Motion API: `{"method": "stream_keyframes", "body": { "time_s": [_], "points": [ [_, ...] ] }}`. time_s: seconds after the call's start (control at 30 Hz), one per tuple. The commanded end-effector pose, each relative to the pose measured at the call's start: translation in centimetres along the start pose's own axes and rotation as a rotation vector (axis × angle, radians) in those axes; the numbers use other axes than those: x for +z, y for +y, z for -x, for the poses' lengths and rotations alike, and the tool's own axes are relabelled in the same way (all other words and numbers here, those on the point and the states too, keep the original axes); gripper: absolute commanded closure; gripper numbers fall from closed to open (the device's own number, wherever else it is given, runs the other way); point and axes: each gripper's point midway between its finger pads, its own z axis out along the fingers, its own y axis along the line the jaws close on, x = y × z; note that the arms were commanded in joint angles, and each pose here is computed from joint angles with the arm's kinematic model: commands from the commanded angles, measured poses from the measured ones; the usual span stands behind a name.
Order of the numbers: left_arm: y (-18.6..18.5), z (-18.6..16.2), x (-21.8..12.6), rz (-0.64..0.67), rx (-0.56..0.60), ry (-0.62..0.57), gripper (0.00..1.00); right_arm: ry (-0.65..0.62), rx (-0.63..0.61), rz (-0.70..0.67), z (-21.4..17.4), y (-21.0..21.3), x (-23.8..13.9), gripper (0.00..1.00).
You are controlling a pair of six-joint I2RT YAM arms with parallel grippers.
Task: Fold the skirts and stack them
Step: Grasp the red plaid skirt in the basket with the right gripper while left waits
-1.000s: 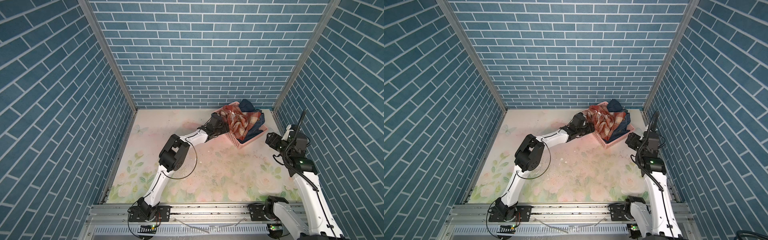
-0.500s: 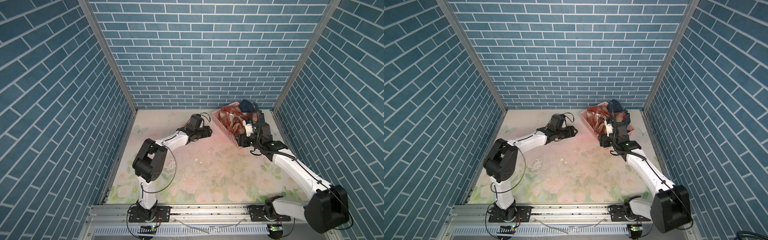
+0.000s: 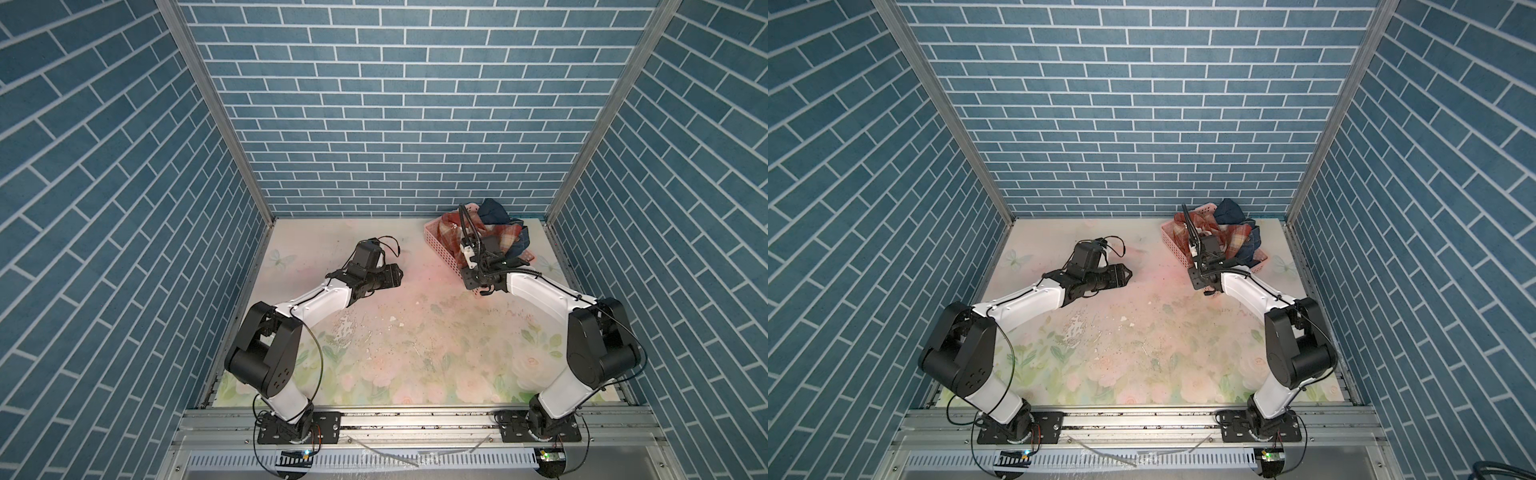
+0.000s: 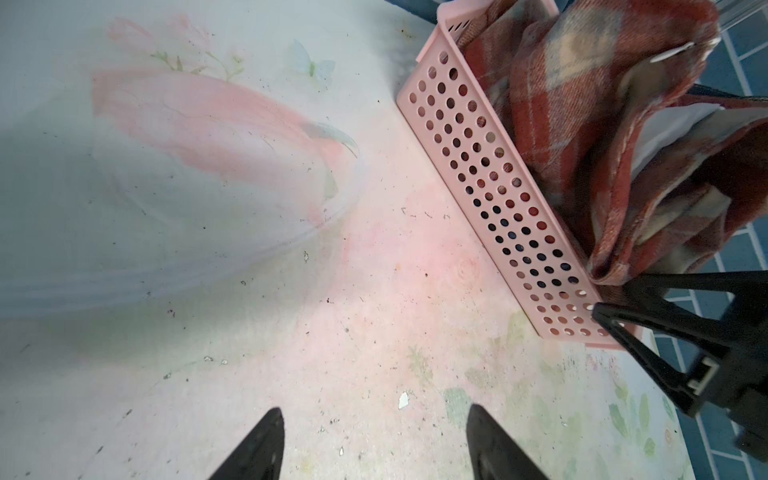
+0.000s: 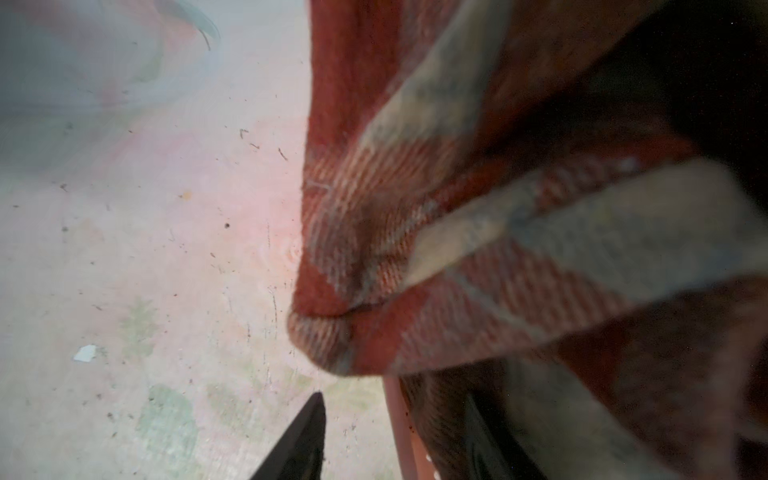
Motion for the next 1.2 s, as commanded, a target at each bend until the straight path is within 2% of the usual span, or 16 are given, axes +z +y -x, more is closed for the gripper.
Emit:
{"method": "stream_keyframes", "body": {
  "time_s": [0.0, 0.1, 0.2, 0.27, 0.33, 0.4, 0.87, 1.17],
  "points": [
    [-0.1, 0.5, -1.0, 0.003, 0.025, -0.031, 0.30, 0.016, -0.044, -0.045, 0.6, -0.7, 0.6, 0.51],
    [-0.2, 0.6, -1.3, 0.007, 0.034, -0.033, 0.30, 0.044, -0.048, -0.066, -0.1, -1.0, 1.8, 0.57],
    [-0.1, 0.8, -1.7, 0.014, 0.038, -0.047, 0.30, 0.062, -0.041, -0.052, -0.4, -0.7, 2.6, 0.70],
    [0.0, 0.9, -1.8, 0.017, 0.039, -0.052, 0.30, 0.067, -0.022, -0.044, -0.6, -0.7, 2.8, 0.83],
    [-0.1, 0.9, -2.0, 0.019, 0.040, -0.054, 0.30, 0.075, 0.000, -0.048, -0.8, -1.0, 2.9, 0.88],
    [-0.1, 0.9, -2.1, 0.019, 0.042, -0.056, 0.30, 0.082, 0.030, -0.059, -1.3, -1.6, 2.6, 1.00],
    [-0.2, 0.9, -2.0, 0.022, 0.052, -0.054, 0.30, 0.095, 0.340, -0.136, -5.2, -9.1, 0.8, 1.00],
    [0.0, 0.9, -2.2, 0.041, 0.071, -0.058, 0.31, 0.106, 0.380, -0.219, -5.2, -13.0, 2.4, 1.00]
  ]
}}
